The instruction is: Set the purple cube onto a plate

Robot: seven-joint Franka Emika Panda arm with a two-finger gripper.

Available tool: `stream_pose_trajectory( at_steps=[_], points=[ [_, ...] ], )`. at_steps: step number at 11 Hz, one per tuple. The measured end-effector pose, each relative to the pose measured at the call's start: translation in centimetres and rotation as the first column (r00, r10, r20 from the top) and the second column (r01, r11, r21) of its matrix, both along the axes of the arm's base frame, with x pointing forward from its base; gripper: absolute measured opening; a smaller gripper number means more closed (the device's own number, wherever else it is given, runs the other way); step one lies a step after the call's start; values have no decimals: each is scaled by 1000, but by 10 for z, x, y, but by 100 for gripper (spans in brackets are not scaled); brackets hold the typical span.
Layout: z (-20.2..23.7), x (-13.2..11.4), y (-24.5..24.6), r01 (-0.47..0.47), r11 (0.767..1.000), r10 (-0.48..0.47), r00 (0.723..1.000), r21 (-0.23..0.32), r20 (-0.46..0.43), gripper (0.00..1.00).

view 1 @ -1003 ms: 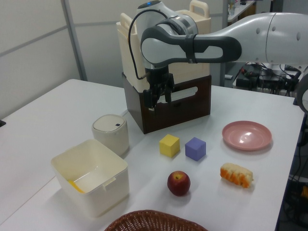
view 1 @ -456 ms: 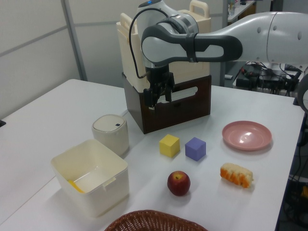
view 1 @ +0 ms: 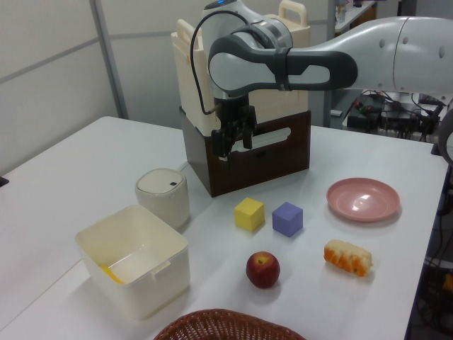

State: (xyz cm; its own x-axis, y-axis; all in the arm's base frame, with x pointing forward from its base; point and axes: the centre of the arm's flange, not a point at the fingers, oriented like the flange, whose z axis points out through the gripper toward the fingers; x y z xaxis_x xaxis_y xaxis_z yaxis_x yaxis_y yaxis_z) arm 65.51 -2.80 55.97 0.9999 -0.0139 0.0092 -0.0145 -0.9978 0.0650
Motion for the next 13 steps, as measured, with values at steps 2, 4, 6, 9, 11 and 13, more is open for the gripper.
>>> stream_pose_trajectory(
  at_steps=[2, 4, 6, 9, 11, 13],
  points=[
    [-2, 0, 3, -7, 1000, 7, 1000, 1, -5, 100],
    [-6, 1, 6, -13, 1000, 13, 1000, 2, -12, 100],
    [-8, 0, 5, -12, 1000, 12, 1000, 3, -15, 100],
    [-7, -1, -26, 36, 999, -36, 999, -2, -15, 100],
    [-8, -7, -70, 103, 995, -103, 995, -2, -17, 100],
    [-21, -20, -109, 165, 986, -164, 983, 2, -81, 100]
  ],
)
